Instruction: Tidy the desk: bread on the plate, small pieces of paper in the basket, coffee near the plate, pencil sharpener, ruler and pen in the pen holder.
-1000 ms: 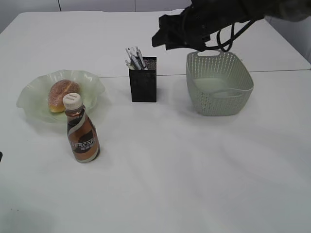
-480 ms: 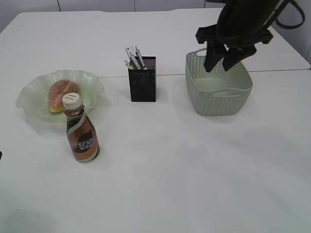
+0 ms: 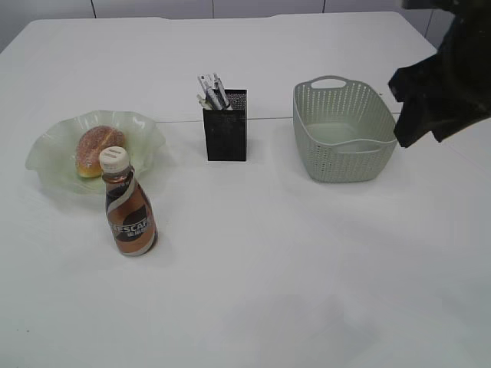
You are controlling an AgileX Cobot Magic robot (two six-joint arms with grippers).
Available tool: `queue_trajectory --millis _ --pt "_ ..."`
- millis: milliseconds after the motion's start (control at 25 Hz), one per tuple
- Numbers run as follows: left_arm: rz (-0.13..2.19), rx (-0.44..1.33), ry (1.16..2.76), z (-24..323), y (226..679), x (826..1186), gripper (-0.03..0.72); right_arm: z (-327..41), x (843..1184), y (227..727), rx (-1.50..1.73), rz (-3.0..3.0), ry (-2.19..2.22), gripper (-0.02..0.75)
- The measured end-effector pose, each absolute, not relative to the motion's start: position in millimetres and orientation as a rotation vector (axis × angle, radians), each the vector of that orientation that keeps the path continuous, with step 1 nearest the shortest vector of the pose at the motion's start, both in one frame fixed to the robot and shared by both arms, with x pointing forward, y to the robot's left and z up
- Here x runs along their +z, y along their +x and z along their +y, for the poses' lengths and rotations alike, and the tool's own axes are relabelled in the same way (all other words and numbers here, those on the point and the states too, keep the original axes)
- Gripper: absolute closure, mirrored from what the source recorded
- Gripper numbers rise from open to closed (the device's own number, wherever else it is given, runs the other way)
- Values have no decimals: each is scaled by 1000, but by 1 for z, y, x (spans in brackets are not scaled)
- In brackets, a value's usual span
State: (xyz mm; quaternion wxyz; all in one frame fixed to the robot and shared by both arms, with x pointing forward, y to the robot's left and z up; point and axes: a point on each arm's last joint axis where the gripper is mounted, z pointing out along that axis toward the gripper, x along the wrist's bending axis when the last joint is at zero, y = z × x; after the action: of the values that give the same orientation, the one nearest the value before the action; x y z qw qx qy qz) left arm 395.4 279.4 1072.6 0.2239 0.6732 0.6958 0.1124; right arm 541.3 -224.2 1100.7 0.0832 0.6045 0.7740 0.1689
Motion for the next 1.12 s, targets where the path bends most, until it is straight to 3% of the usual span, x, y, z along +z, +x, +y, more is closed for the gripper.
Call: queue_trajectory --millis 440,800,1120 --pt "1921 729 1781 310 299 1107 255 -244 1135 453 662 2196 1744 384" --pt "1777 917 1599 317 243 1114 255 -263 1146 363 814 2086 1663 384" --pt "1652 984 1465 318 204 1110 255 -282 1142 275 960 1977 1548 384"
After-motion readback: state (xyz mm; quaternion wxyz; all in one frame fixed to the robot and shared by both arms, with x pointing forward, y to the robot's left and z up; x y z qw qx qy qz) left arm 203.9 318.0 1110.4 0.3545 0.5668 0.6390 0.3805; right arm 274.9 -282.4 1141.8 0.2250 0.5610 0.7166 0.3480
